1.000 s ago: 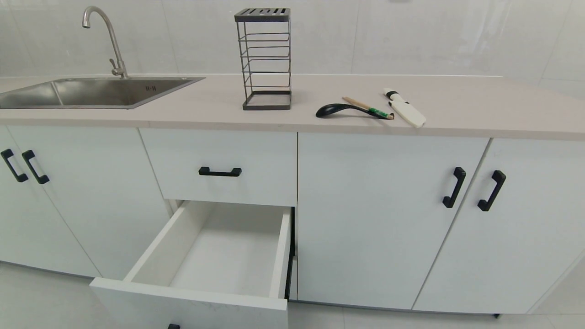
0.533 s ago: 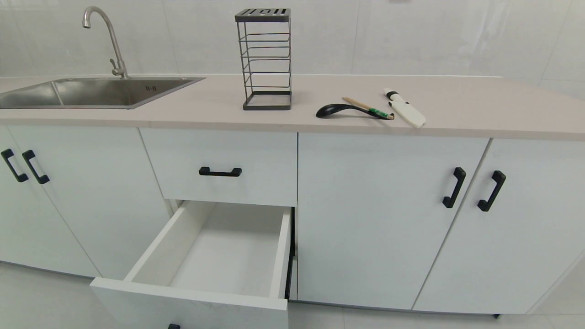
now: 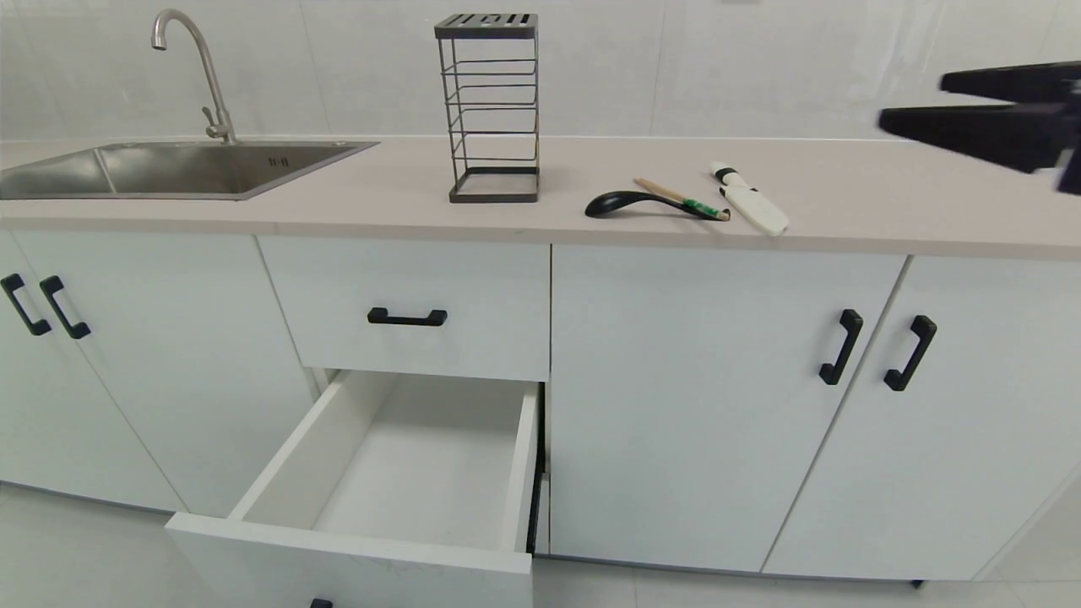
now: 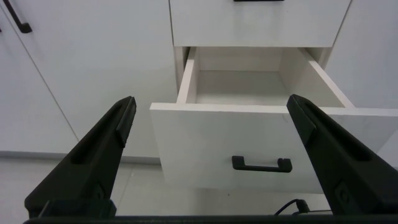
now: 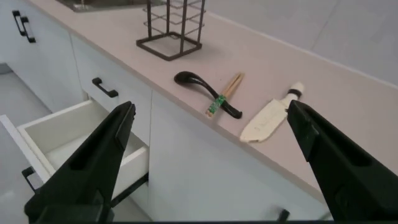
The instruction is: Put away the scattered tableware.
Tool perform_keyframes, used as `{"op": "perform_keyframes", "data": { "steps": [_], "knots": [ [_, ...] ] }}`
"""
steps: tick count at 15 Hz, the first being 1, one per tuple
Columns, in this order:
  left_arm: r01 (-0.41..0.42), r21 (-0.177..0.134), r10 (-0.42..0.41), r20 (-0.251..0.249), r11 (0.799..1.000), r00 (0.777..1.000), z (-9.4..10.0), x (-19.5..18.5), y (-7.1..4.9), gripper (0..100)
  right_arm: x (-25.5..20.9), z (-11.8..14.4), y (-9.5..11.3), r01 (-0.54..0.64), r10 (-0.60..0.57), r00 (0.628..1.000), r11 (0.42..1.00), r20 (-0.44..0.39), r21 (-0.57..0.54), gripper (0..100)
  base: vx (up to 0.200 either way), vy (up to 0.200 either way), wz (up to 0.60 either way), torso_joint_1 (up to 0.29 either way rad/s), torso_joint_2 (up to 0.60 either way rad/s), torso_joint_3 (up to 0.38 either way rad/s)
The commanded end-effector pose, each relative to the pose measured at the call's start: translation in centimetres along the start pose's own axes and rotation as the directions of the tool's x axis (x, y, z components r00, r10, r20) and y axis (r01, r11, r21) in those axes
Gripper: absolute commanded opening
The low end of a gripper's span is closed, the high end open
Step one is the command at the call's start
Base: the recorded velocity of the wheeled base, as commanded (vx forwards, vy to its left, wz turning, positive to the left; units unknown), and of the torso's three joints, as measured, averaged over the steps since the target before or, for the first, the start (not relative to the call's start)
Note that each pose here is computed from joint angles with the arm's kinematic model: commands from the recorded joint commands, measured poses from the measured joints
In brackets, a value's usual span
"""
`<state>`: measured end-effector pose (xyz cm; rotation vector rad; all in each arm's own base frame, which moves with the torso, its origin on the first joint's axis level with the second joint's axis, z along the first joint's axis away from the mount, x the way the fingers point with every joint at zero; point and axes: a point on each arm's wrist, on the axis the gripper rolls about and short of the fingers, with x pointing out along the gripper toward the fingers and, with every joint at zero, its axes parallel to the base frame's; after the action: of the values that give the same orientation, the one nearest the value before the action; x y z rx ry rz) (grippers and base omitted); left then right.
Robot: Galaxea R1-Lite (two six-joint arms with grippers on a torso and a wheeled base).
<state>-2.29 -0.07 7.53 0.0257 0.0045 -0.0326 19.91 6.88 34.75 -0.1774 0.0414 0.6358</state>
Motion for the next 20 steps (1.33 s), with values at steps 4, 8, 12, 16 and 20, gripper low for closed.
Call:
{"op": "perform_keyframes", "data": {
  "steps": [4, 8, 12, 16, 20],
  "knots": [
    [-0.003, -0.038, 0.003, 0.0, 0.999, 1.0, 0.0, 0.0, 0.0, 100, 10.4, -3.6, 0.7, -0.03, 0.034, 0.982, 0.999, -0.186, 0.027, 100, 0.0, 0.0, 0.0, 0.0, 0.0, 0.0],
    [-0.003, -0.043, 0.003, 0.0, 0.999, 1.0, 0.0, 0.0, 0.0, 100, 11.8, -4.7, 0.1, 0.067, -0.062, 0.973, 0.998, -0.224, 0.014, 100, 0.0, 0.0, 0.0, 0.0, 0.0, 0.0],
    [-0.003, -0.044, 0.003, 0.0, 0.999, 1.0, 0.0, 0.0, 0.0, 100, 14.2, -5.0, -0.3, 0.139, -0.134, 0.964, 0.99, -0.232, 0.008, 100, 0.0, 0.0, 0.0, 0.0, 0.0, 0.0],
    [-0.003, -0.038, 0.003, 0.0, 0.999, 1.0, 0.0, 0.0, 0.0, 100, 13.7, -4.7, -0.2, 0.139, -0.134, 0.966, 0.99, -0.223, 0.007, 100, 0.1, 0.0, 0.0, 0.002, 0.0, 0.0],
    [-0.003, -0.041, 0.003, -0.001, 0.999, 1.0, 0.0, 0.0, 0.0, 100, 11.9, -5.1, 0.3, 0.135, -0.13, 0.961, 0.991, -0.244, 0.004, 100, 0.0, 0.0, 0.0, 0.0, 0.0, 0.0]
  ]
}}
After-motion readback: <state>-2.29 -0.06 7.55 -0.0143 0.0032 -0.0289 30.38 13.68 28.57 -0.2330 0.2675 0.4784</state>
